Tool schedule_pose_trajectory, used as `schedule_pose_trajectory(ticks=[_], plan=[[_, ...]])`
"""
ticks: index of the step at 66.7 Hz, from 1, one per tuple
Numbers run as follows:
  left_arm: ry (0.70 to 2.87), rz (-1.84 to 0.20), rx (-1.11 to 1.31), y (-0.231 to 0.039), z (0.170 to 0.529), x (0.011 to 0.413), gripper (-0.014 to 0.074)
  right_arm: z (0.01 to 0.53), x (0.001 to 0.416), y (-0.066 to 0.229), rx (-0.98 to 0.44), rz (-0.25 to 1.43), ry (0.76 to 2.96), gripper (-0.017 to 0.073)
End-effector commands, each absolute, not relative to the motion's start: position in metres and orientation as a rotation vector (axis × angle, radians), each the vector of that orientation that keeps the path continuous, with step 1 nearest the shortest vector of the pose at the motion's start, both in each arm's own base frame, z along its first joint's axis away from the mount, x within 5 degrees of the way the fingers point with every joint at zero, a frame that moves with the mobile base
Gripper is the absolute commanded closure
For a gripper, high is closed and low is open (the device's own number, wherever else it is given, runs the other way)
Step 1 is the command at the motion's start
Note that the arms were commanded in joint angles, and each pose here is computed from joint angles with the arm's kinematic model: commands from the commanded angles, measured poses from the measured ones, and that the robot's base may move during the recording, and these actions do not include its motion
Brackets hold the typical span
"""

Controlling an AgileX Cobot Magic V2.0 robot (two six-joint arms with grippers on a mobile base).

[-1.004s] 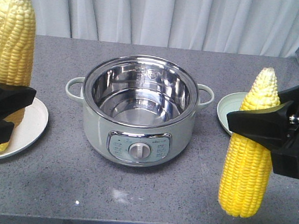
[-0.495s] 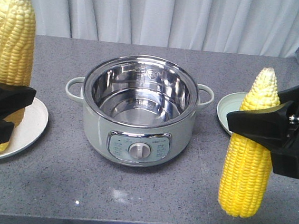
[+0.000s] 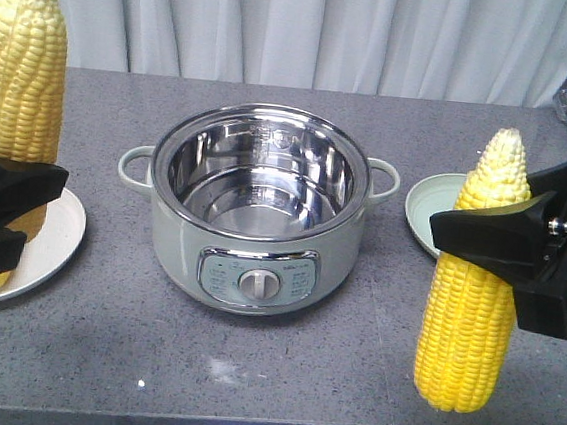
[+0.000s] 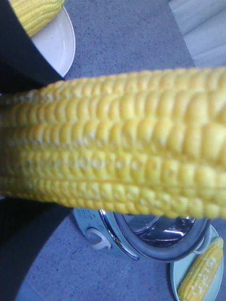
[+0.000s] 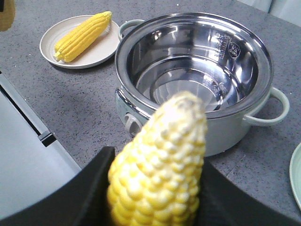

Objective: Distribute corn equally
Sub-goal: 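Turn the base away from the pot toward the other counter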

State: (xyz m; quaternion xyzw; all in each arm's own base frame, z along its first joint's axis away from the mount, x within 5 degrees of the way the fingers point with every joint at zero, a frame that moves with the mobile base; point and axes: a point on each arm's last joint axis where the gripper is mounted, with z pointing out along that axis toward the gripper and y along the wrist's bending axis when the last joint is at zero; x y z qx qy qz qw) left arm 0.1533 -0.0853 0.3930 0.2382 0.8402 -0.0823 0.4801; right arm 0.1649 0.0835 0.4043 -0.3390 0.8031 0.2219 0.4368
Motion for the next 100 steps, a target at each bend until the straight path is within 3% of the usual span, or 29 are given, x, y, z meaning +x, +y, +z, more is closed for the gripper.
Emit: schedule_pose_trajectory(ticks=[1, 100], plan=[[1.958, -0.226, 0.556, -0.0853, 0.4074, 0.1525, 0.0277, 0.4184, 0.1634, 0.0837, -0.799, 0.56, 1.92, 0.0402], [1.958, -0.226, 0.556, -0.0853, 0.4074, 0.1525, 0.0277, 0.4184, 0.1634, 0.0837, -0.799, 0.56, 1.92, 0.0402]])
